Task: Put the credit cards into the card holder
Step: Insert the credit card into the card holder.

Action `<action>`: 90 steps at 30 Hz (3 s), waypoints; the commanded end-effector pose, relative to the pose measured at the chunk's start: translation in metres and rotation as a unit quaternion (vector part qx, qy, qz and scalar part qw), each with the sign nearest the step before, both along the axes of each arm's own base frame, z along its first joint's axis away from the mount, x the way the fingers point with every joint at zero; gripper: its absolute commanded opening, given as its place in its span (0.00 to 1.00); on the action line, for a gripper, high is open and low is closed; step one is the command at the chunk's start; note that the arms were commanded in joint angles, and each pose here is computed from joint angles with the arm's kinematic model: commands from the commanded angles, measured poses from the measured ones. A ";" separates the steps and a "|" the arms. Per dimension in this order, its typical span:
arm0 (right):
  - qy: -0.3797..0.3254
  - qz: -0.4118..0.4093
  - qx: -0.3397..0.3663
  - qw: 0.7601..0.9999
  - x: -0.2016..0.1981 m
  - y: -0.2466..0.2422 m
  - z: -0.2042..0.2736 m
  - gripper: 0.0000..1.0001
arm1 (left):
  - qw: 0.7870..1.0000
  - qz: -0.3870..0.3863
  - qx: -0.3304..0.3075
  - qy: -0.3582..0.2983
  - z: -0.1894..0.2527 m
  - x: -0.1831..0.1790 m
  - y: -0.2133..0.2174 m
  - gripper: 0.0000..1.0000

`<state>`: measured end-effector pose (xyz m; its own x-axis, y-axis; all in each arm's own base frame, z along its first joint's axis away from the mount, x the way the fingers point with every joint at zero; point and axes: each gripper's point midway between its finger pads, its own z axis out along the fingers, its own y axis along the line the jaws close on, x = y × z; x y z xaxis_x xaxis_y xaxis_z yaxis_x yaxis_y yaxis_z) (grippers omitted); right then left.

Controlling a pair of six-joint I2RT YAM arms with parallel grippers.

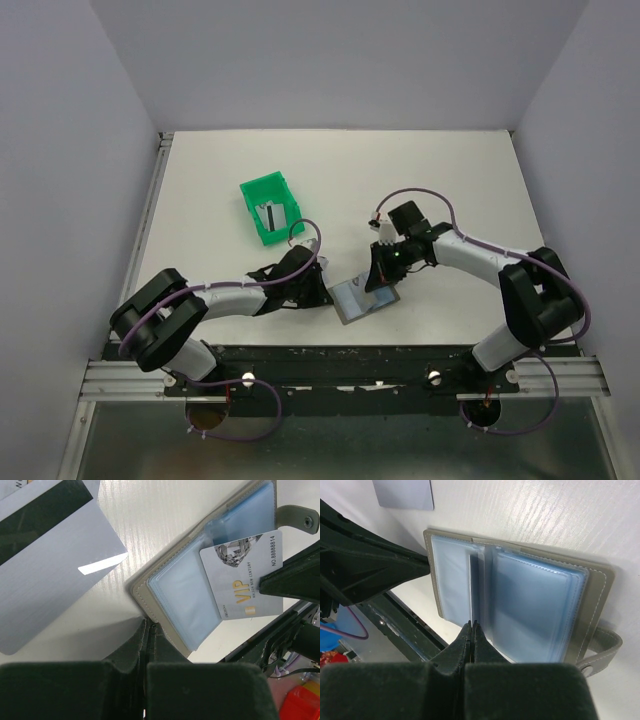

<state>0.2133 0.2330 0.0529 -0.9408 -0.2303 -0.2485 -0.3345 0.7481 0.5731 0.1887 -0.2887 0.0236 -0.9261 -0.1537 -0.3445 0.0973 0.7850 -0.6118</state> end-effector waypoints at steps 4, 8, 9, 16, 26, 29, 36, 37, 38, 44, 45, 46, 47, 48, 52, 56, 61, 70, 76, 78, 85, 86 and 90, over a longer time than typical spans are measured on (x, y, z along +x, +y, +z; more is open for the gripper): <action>0.022 0.017 0.033 0.999 -0.006 0.009 -0.006 0.00 | 0.999 -0.005 0.027 0.020 -0.012 -0.007 0.005 0.00; 0.034 0.027 0.053 0.998 -0.011 0.014 -0.005 0.00 | 0.999 -0.006 0.028 0.020 -0.012 -0.006 0.005 0.00; 0.033 0.027 0.055 0.998 -0.010 0.014 -0.005 0.00 | 0.999 -0.007 0.027 0.019 -0.011 -0.007 0.004 0.00; 0.013 0.016 0.038 0.999 -0.005 0.010 0.001 0.00 | 0.999 -0.007 0.027 0.018 -0.011 -0.006 0.004 0.00; -0.027 -0.017 -0.021 0.999 0.016 -0.019 0.010 0.00 | 0.999 -0.006 0.028 0.016 -0.010 -0.006 0.005 0.00; -0.021 -0.017 -0.024 0.999 0.015 -0.022 0.006 0.00 | 0.999 -0.007 0.029 0.018 -0.011 -0.007 0.006 0.00; -0.021 -0.010 -0.013 1.000 0.014 -0.020 0.002 0.00 | 0.999 -0.007 0.031 0.016 -0.010 -0.007 0.006 0.00; -0.018 -0.009 -0.012 1.000 0.013 -0.019 0.001 0.00 | 0.999 -0.007 0.030 0.015 -0.010 -0.006 0.006 0.00; -0.015 -0.007 -0.010 1.000 0.012 -0.019 0.000 0.00 | 0.999 -0.007 0.031 0.016 -0.010 -0.006 0.007 0.00; 0.003 0.001 0.016 1.000 0.007 -0.010 -0.003 0.00 | 0.999 -0.004 0.031 0.016 -0.011 -0.006 0.007 0.00; 0.007 0.001 0.019 1.000 0.006 -0.009 -0.003 0.00 | 0.999 -0.004 0.030 0.016 -0.010 -0.006 0.007 0.00; 0.009 0.003 0.024 1.000 0.005 -0.008 -0.003 0.00 | 0.999 -0.004 0.029 0.015 -0.010 -0.006 0.007 0.00; 0.010 0.003 0.026 1.000 0.005 -0.008 -0.003 0.00 | 0.999 -0.005 0.029 0.015 -0.010 -0.006 0.006 0.00; 0.012 0.004 0.028 1.000 0.004 -0.007 -0.003 0.00 | 0.999 -0.004 0.028 0.014 -0.009 -0.005 0.006 0.00; 0.019 0.006 0.039 0.999 0.002 -0.004 -0.003 0.00 | 0.999 -0.005 0.030 0.014 -0.010 -0.005 0.006 0.00; 0.030 0.005 0.044 0.999 -0.001 -0.003 -0.006 0.00 | 0.999 -0.004 0.030 0.015 -0.010 -0.006 0.007 0.00; 0.040 0.007 0.048 0.998 -0.004 -0.001 -0.009 0.00 | 0.999 -0.004 0.030 0.015 -0.010 -0.005 0.006 0.00; 0.053 0.011 0.069 0.996 -0.008 0.003 -0.010 0.00 | 0.999 -0.005 0.030 0.016 -0.011 -0.005 0.005 0.00; 0.067 0.025 0.091 0.993 -0.015 0.008 -0.010 0.00 | 0.999 -0.006 0.029 0.015 -0.010 -0.004 0.004 0.00; 0.063 0.025 0.089 0.994 -0.015 0.007 -0.010 0.00 | 0.999 -0.006 0.029 0.015 -0.011 -0.004 0.004 0.00; 0.069 0.036 0.103 0.992 -0.017 0.010 -0.008 0.00 | 0.999 -0.006 0.031 0.017 -0.012 -0.004 0.004 0.00; 0.071 0.037 0.105 0.991 -0.018 0.010 -0.007 0.00 | 0.999 -0.006 0.031 0.017 -0.012 -0.004 0.004 0.00; 0.078 0.050 0.121 0.988 -0.023 0.013 -0.005 0.00 | 0.999 -0.009 0.030 0.018 -0.012 -0.004 0.002 0.00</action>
